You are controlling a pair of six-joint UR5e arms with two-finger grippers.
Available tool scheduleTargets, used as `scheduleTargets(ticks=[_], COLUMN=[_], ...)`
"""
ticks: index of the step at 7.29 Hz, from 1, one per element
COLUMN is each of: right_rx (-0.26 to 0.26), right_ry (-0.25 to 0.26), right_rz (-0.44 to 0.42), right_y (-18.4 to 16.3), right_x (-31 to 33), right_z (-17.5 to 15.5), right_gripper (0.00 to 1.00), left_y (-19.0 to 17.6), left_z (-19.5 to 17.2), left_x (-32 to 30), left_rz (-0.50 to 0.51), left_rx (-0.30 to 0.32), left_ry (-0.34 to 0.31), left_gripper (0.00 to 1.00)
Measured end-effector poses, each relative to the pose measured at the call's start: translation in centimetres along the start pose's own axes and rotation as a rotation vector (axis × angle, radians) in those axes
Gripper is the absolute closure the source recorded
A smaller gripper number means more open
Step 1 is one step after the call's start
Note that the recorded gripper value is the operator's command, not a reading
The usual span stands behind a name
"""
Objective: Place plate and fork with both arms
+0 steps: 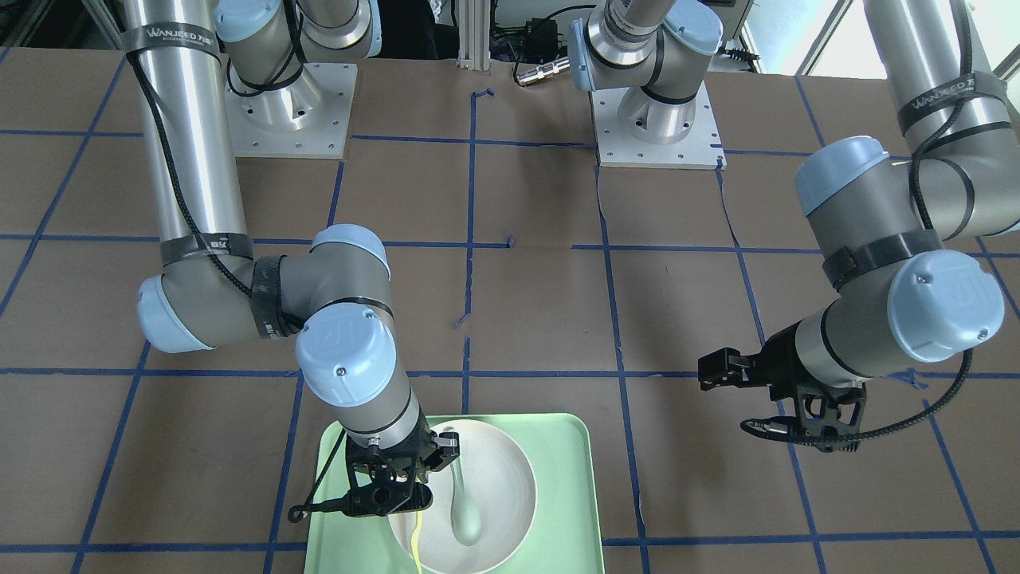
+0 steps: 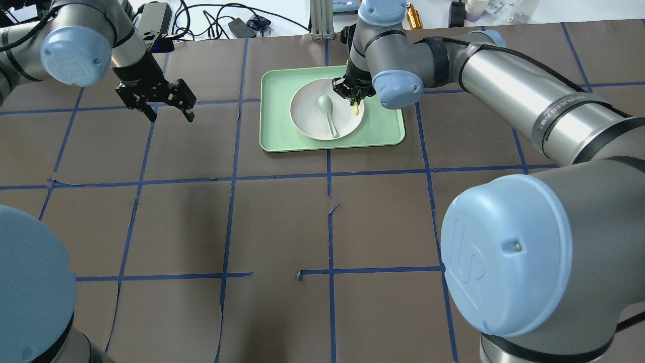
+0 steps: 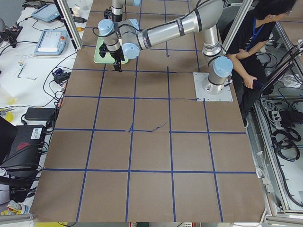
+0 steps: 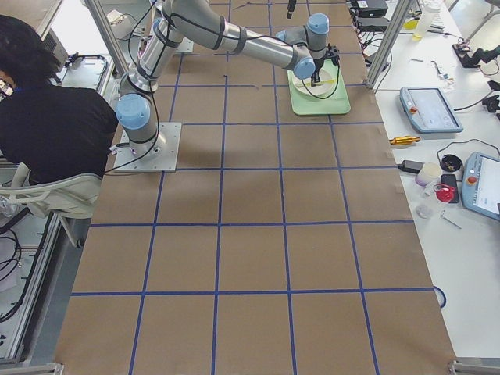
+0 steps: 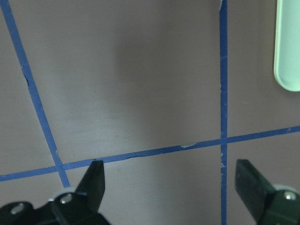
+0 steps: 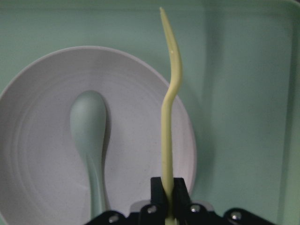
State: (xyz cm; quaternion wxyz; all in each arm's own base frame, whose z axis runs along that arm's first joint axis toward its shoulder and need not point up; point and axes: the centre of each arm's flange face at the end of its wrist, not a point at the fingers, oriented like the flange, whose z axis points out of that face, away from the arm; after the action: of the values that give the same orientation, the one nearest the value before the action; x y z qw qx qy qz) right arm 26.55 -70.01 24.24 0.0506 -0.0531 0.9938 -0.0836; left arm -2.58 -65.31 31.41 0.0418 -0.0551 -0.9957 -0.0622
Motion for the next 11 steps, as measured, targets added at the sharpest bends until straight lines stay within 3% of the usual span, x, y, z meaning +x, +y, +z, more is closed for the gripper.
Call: scheduleTargets(ticks=[1,3,4,5,8,11], right_rx=[-0.004,-0.030,-0.046,-0.061,-0.055,-0.118], right_ry=[0.005,0.007,0.004,-0.008,-0.022,0.061], right_rz=[-0.022,-0.033,-0.030,-0.028,-0.026,-0.023], right_y=[-0.5,-0.8,-0.6,-0.4,-0.2,1.9], right_x=[2.6,5.9,6.3,6.4,6.2,6.3], right_z=[0.2,2.0,3.1,4.0,2.9,-7.2], right_gripper=[1.00,0.69,0.59,0.01,0.00,0.00], left_y=[0.0,0.0,0.0,0.1,0.6,1.8], left_z=[0.1,0.2,0.2,0.4,0.7,-2.9], left_x=[0.2,0.3,0.4,0.5,0.6,2.2], left_rz=[-0.001,0.001,0.002,0.002,0.002,-0.044], left_rx=[-0.001,-0.003,-0.004,-0.009,-0.016,0.040], left_ry=[0.001,0.000,0.000,0.000,-0.004,-0.020], left_gripper=[0.00,0.00,0.00,0.00,0.00,0.00])
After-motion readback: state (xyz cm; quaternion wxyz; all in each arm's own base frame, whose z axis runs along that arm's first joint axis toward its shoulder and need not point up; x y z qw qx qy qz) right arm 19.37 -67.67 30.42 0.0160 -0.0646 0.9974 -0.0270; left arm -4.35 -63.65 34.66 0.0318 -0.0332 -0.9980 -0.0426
